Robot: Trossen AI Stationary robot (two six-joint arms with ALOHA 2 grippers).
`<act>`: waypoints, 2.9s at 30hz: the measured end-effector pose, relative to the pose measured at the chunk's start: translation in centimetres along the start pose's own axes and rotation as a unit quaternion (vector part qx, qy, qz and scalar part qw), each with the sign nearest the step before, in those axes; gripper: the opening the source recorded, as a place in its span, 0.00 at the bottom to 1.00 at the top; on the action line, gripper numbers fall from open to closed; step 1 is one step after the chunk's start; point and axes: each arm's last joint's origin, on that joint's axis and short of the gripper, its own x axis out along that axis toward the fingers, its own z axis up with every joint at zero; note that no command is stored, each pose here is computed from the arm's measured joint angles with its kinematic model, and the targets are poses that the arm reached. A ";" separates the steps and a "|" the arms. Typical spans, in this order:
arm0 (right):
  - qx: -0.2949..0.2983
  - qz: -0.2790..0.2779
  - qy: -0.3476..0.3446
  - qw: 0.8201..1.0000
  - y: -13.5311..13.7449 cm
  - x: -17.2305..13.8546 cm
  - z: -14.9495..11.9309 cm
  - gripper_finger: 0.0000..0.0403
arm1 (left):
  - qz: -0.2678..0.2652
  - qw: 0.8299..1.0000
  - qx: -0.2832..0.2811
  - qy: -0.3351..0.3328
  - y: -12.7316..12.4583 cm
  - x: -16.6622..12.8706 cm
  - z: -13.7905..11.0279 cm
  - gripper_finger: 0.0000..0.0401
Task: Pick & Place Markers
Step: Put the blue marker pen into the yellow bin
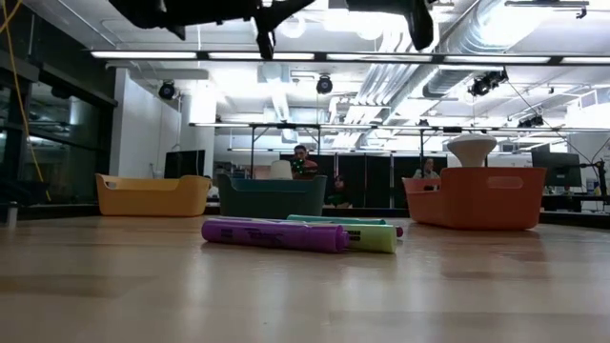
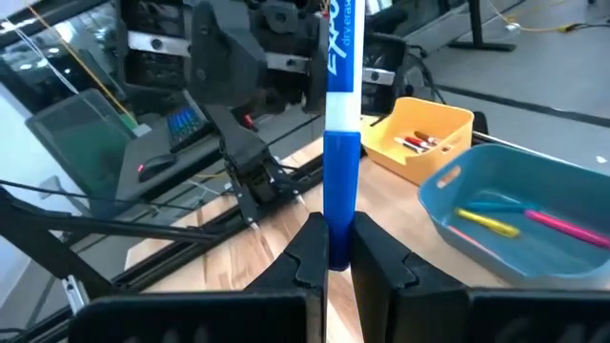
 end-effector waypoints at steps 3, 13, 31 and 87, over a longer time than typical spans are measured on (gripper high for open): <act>0.002 0.002 0.003 1.000 -0.3 0.2 0.1 0.04 | -0.014 1.000 0.004 -0.001 -0.1 0.7 0.5 0.36; 0.005 0.009 0.000 1.000 -0.3 0.3 0.2 0.04 | -0.015 1.000 0.023 -0.008 0.2 2.7 1.5 0.36; -0.003 0.002 0.024 1.000 -0.5 0.3 -0.2 0.04 | -0.027 0.999 0.040 0.008 1.3 5.3 1.7 0.26; -0.006 -0.020 0.032 0.999 -1.9 -5.3 2.4 0.50 | 0.163 0.964 0.076 0.198 7.3 -5.3 5.6 0.07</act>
